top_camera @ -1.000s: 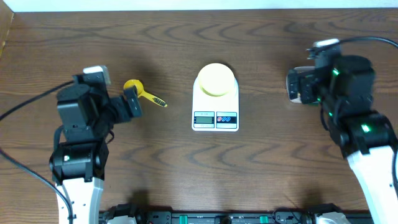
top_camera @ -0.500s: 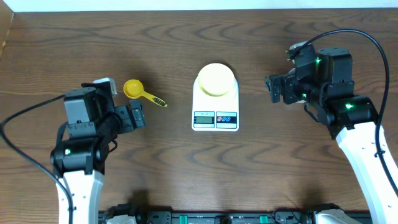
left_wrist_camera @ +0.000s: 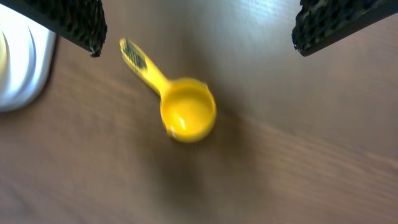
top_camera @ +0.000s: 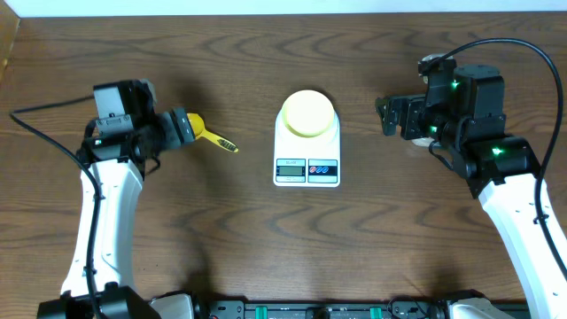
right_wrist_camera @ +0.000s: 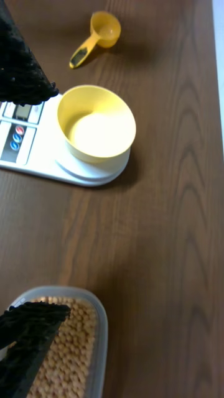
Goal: Scoop item into bowl and weigh 50g on scale
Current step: 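Move the left gripper over the yellow scoop's bowl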
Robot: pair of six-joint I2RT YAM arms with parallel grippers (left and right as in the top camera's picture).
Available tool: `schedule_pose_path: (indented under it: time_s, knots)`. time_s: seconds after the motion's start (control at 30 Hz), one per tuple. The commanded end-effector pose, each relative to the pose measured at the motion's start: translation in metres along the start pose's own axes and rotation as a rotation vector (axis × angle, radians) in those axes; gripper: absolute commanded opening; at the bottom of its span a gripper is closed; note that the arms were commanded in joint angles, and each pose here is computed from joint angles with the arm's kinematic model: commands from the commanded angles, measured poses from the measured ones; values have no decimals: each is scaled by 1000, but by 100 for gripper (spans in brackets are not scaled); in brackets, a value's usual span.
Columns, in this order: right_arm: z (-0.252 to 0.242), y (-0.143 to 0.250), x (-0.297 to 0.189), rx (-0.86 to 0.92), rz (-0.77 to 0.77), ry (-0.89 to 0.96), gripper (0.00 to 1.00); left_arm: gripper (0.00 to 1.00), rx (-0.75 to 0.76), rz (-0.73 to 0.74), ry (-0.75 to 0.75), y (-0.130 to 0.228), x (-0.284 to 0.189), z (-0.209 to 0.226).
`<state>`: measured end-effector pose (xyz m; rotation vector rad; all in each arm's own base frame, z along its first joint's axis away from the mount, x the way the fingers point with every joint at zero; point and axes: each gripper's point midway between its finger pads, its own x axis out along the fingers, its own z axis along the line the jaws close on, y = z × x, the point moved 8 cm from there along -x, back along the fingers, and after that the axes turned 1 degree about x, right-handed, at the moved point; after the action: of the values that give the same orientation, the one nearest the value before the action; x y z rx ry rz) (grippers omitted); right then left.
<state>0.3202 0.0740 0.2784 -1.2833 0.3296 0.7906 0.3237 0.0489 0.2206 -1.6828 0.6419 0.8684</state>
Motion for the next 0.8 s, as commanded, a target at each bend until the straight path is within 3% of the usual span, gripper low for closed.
schedule_pose_path:
  time_s: [0.0,0.57,0.77]
  knots:
    - [5,-8,-7,76,-24,-31,99,98,-1,-52,-90,-14,11,10]
    - [4,0,-7,144,23,-20,99,100,-57,124,-137,7,73,35]
    - [4,2,-7,163,33,-23,99,95,-60,186,-144,18,94,38]
